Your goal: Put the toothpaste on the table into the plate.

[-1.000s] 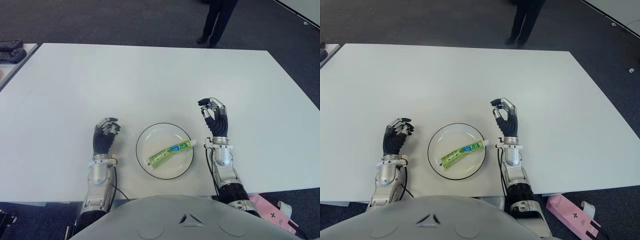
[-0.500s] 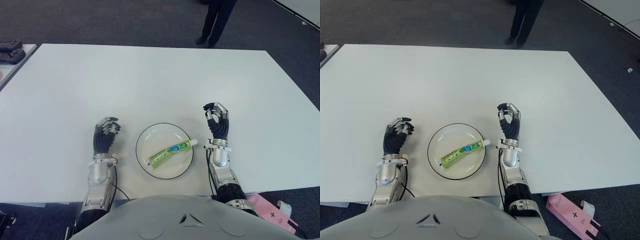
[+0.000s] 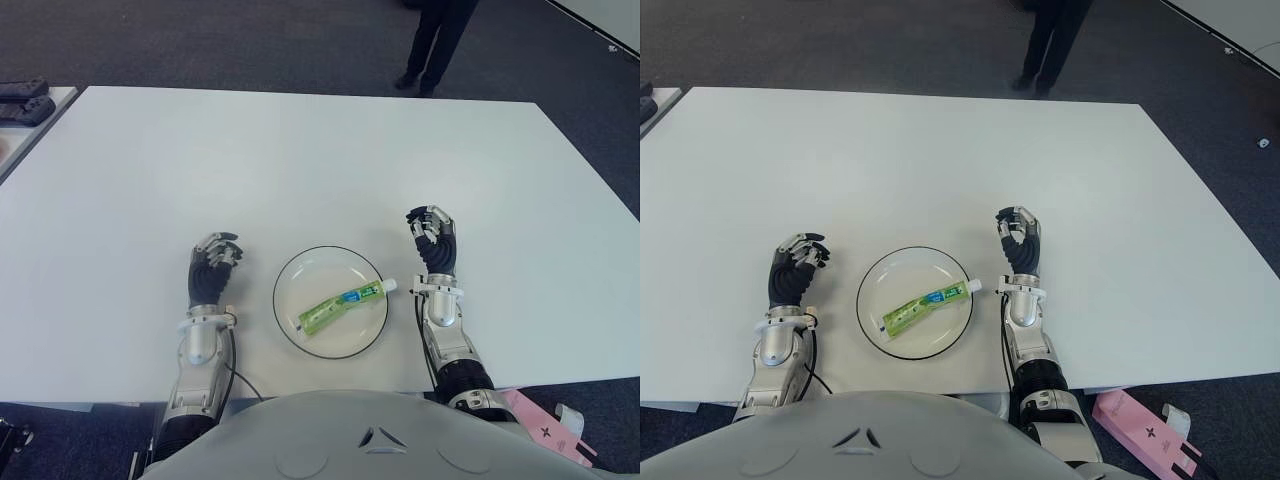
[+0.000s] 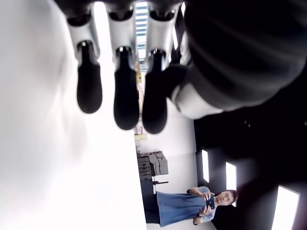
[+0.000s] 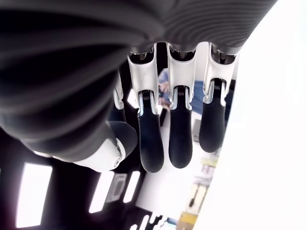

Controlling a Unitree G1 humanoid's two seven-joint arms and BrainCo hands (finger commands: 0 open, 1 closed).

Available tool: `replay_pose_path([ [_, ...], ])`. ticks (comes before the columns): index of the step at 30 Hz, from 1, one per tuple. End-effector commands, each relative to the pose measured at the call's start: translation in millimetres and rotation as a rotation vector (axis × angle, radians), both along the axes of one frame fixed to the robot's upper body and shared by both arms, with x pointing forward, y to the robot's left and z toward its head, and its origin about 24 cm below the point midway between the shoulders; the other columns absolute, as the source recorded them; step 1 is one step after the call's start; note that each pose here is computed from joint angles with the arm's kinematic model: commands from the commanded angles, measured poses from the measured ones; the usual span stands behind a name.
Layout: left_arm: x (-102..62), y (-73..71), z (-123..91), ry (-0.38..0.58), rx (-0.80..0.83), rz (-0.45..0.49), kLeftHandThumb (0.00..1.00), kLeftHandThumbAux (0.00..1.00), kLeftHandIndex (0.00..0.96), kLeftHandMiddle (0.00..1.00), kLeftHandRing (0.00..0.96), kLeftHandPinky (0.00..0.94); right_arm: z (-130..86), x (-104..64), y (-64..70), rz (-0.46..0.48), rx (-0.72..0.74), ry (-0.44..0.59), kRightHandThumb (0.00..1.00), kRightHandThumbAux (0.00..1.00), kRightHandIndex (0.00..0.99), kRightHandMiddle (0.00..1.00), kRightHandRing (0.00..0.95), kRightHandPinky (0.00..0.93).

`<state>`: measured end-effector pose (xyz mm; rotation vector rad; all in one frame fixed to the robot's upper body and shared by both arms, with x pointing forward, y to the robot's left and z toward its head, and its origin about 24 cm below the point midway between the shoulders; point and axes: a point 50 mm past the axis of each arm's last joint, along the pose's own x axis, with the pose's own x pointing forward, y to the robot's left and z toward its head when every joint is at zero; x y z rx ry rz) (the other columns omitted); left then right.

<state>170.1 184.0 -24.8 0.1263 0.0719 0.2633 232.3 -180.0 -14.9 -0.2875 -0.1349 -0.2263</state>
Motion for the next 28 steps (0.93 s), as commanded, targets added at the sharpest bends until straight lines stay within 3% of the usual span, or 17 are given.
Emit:
replay_pose_path([
  [1,-5.6,-3.1,-11,0.067,-0.01,-0.004,0.708,0.717,0.434,0.585,0.571,0.562,-21,-16.3,-5.7,-0.016,0.032,0.139,0.7,0.73,0.427,0.495,0.483,0.487],
  [13,-7.1,-5.1,-11,0.068,-0.018,-0.005,0.706,0.717,0.433,0.582,0.565,0.559,-23,-24.5,-8.7,-0.002,0.063,0.17,0.706,0.73,0.43,0.497,0.501,0.515],
  [28,-8.8,-6.6,-10,0.058,-0.021,-0.003,0.71,0.715,0.434,0.589,0.578,0.574,-22,-36.9,-3.2,-0.001,0.109,0.186,0.71,0.728,0.432,0.498,0.513,0.523],
])
